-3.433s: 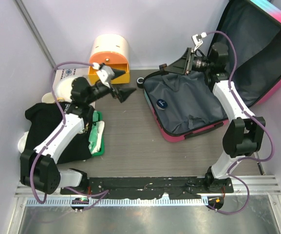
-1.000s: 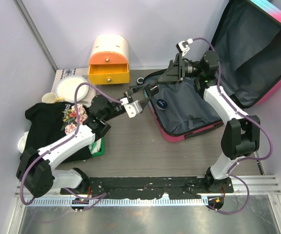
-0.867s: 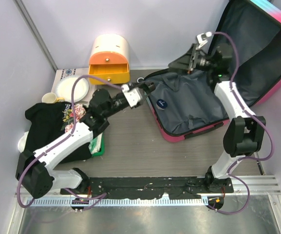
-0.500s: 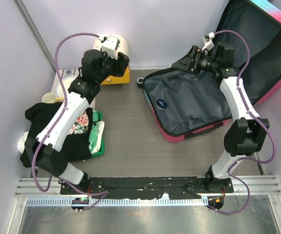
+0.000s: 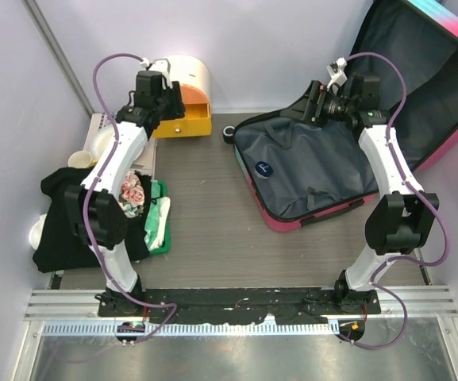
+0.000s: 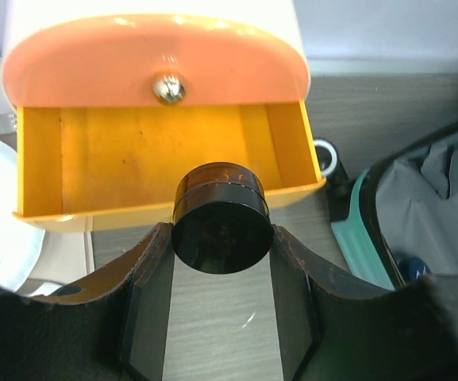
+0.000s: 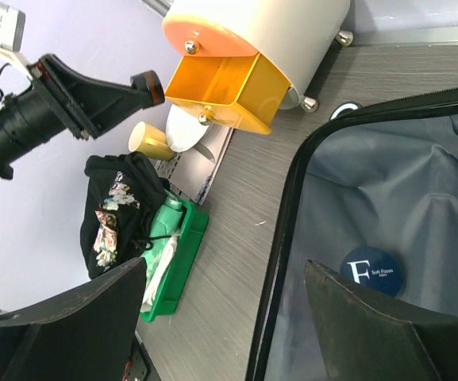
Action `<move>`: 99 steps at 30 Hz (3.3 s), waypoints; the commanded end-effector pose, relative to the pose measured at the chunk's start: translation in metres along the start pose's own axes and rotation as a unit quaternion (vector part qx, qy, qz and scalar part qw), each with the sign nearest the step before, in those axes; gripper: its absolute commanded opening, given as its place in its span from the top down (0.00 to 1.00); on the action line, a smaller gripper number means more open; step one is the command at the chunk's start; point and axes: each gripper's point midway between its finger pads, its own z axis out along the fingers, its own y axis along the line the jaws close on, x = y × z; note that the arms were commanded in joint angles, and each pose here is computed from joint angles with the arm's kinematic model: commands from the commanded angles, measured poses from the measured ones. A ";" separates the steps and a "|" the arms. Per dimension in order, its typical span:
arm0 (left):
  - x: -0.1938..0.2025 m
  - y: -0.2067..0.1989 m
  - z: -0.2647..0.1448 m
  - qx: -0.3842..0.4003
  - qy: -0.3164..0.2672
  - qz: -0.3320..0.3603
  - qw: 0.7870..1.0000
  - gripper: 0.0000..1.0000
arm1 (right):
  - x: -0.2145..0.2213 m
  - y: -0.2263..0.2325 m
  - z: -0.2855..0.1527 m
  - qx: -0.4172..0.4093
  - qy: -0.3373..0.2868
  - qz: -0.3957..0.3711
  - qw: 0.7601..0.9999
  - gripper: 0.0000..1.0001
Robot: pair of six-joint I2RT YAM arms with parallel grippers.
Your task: Open, take out, and arrange the luggage
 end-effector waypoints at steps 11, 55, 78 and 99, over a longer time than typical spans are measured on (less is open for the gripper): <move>-0.022 0.009 0.049 -0.007 -0.026 -0.038 0.999 1.00 | -0.004 -0.001 -0.024 0.011 -0.019 -0.026 0.999 0.14; -0.025 0.021 0.084 -0.012 -0.020 -0.024 0.999 0.34 | 0.004 -0.003 -0.038 0.017 -0.020 -0.024 0.999 0.14; 0.021 0.018 0.020 0.024 -0.021 -0.034 0.999 1.00 | 0.001 -0.005 -0.034 0.009 -0.020 -0.015 1.000 0.14; -0.017 0.046 0.113 -0.014 -0.138 -0.052 0.989 0.95 | 0.009 -0.007 -0.042 0.020 -0.022 -0.015 0.999 0.14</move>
